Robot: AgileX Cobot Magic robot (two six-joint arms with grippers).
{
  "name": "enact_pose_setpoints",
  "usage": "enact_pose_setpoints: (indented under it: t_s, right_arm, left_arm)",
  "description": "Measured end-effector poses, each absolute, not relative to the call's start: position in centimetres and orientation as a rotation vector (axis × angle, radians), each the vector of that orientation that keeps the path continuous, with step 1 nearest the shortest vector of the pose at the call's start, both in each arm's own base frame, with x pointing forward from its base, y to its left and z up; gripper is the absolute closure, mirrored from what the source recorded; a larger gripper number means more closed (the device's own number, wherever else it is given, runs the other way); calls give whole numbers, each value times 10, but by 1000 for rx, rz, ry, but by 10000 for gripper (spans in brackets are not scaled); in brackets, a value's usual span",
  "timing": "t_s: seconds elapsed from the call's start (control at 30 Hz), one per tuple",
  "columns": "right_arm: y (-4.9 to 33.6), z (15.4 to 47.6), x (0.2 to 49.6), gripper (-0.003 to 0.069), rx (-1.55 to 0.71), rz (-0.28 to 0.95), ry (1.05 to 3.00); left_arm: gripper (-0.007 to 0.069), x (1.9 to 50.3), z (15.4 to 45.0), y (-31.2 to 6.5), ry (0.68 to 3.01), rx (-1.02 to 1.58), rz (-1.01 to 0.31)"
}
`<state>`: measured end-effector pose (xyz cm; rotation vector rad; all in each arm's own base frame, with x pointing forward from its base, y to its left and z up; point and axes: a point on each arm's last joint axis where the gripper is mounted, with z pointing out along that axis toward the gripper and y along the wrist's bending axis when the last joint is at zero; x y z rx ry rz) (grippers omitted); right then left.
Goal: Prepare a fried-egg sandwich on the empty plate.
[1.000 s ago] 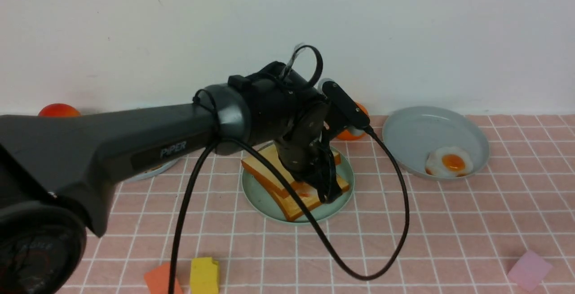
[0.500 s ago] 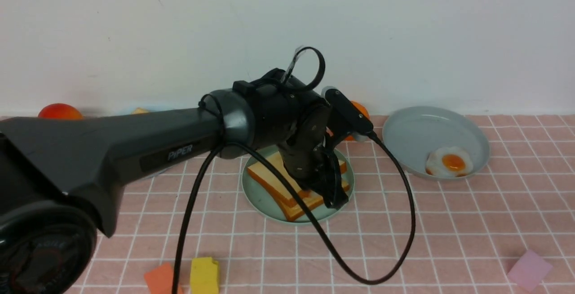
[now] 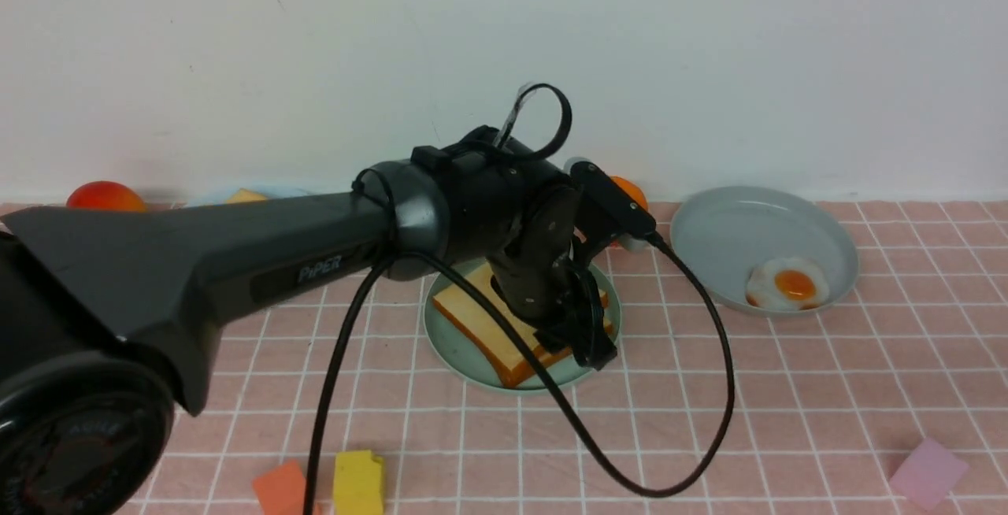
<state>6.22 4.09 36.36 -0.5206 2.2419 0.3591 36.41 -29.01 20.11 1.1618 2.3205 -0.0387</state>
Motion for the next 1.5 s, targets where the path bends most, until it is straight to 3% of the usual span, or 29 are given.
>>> enact_pose_setpoints:
  t_s: [0.1,0.23,0.27,0.33,0.4,0.47,0.57,0.67,0.77,0.87,1.03,1.23,1.5]
  right_arm:
    - [41,364,62,610,-521,359,2242]
    - [41,364,62,610,-521,359,2242]
    - [41,364,62,608,-521,359,2242]
    - [41,364,62,606,-521,360,2242]
    - [41,364,62,604,-521,360,2242]
    - [41,364,62,603,-521,360,2242]
    - [41,364,62,603,-521,360,2242]
    - [41,364,62,603,-521,360,2242]
    - [41,364,62,603,-521,360,2242]
    - [41,364,62,598,-521,360,2242]
    - [41,364,62,595,-529,356,2239]
    - [41,364,62,589,-532,354,2238]
    - [38,365,59,587,-532,361,2223]
  left_arm:
    - [279,359,219,-288,2316,1132,-72]
    - [307,342,270,-278,2297,1059,-155]
    - [363,326,308,-268,2271,998,-225]
    - [434,306,348,-255,2218,948,-294]
    - [554,271,399,-230,2108,881,-385]
    - [637,239,425,-207,2022,829,-456]
    - [638,188,443,-168,1908,751,-562]
    - [638,153,428,-142,1859,694,-623]
    - [638,126,392,-118,1827,630,-663]
    - [638,104,350,-96,1760,560,-666]
    - [638,80,310,-71,1626,493,-654]
    - [638,68,286,-60,1581,514,-619]
    - [638,68,284,-59,1581,516,-615]
